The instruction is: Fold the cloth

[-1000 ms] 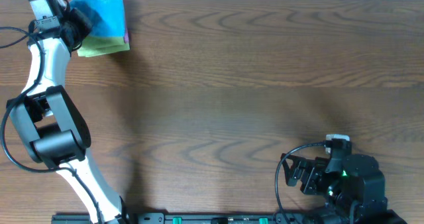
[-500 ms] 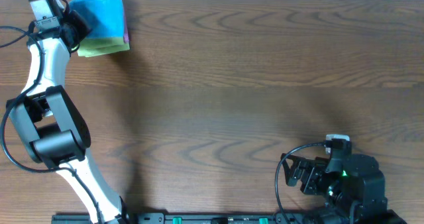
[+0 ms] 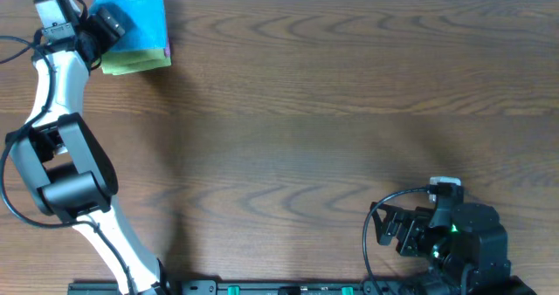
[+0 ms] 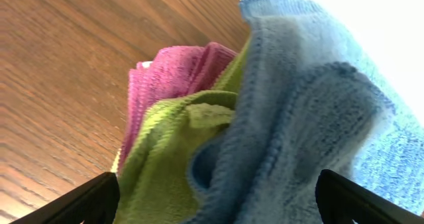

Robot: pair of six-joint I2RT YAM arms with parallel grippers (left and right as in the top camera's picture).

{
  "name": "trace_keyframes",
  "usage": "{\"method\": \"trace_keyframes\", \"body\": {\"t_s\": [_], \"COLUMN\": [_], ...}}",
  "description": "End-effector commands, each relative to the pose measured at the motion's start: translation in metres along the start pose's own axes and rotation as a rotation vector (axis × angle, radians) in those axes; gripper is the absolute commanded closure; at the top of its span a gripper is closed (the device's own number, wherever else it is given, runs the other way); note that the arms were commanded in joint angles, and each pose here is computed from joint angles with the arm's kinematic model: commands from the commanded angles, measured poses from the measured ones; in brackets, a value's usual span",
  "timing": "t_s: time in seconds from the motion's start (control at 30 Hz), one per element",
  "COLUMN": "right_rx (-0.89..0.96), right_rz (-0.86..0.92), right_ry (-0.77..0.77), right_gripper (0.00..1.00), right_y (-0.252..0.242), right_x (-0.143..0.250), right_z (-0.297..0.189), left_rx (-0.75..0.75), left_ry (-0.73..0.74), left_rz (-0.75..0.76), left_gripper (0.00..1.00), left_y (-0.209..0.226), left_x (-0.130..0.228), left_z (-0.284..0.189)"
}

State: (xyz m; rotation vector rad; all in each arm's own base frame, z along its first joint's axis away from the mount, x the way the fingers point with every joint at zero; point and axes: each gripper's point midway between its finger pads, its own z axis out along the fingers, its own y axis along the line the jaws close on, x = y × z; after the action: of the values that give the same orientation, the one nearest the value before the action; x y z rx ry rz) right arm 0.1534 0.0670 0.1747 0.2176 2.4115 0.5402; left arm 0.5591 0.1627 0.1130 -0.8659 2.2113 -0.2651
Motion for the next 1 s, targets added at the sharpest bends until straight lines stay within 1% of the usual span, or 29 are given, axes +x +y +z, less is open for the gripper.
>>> {"method": "trace_keyframes", "body": {"t_s": [0.0, 0.17, 0.43, 0.57, 0.67, 0.87, 0.97], "right_rx": [0.001, 0.001, 0.001, 0.001, 0.001, 0.001, 0.001], "right_rz": [0.016, 0.016, 0.016, 0.016, 0.016, 0.016, 0.016], "right_ry": [-0.001, -0.001, -0.001, -0.001, -0.001, -0.001, -0.001], "right_gripper": [0.01, 0.01, 0.01, 0.01, 0.01, 0.01, 0.01], "right_y": [-0.001, -0.001, -0.001, -0.001, -0.001, -0.001, -0.001], "right_x": [0.0, 0.0, 0.0, 0.0, 0.0, 0.0, 0.0], "right_z": [0.001, 0.001, 0.001, 0.001, 0.001, 0.001, 0.001], "left_rx": [-0.006, -0.012, -0.002, -0.003, -0.026, -0.129, -0.147], "left_ry": [-0.026, -0.036, -0.042, -0.027, 0.021, 0.266, 0.356], "left_rz": [0.004, 0.019, 0.031, 0.039, 0.035, 0.007, 0.01], "left_gripper": [0.04, 0.05, 0.04, 0.05, 0.05, 0.04, 0.04], "left_y": [0.002, 0.002, -0.019, -0.028, -0.026, -0.007, -0.008], "left_x": [-0.014, -0.023, -0.029, -0.024, -0.011, 0.051, 0.075], "left_z": [-0.01, -0.03, -0.091, -0.117, -0.127, -0.14, -0.147]}}
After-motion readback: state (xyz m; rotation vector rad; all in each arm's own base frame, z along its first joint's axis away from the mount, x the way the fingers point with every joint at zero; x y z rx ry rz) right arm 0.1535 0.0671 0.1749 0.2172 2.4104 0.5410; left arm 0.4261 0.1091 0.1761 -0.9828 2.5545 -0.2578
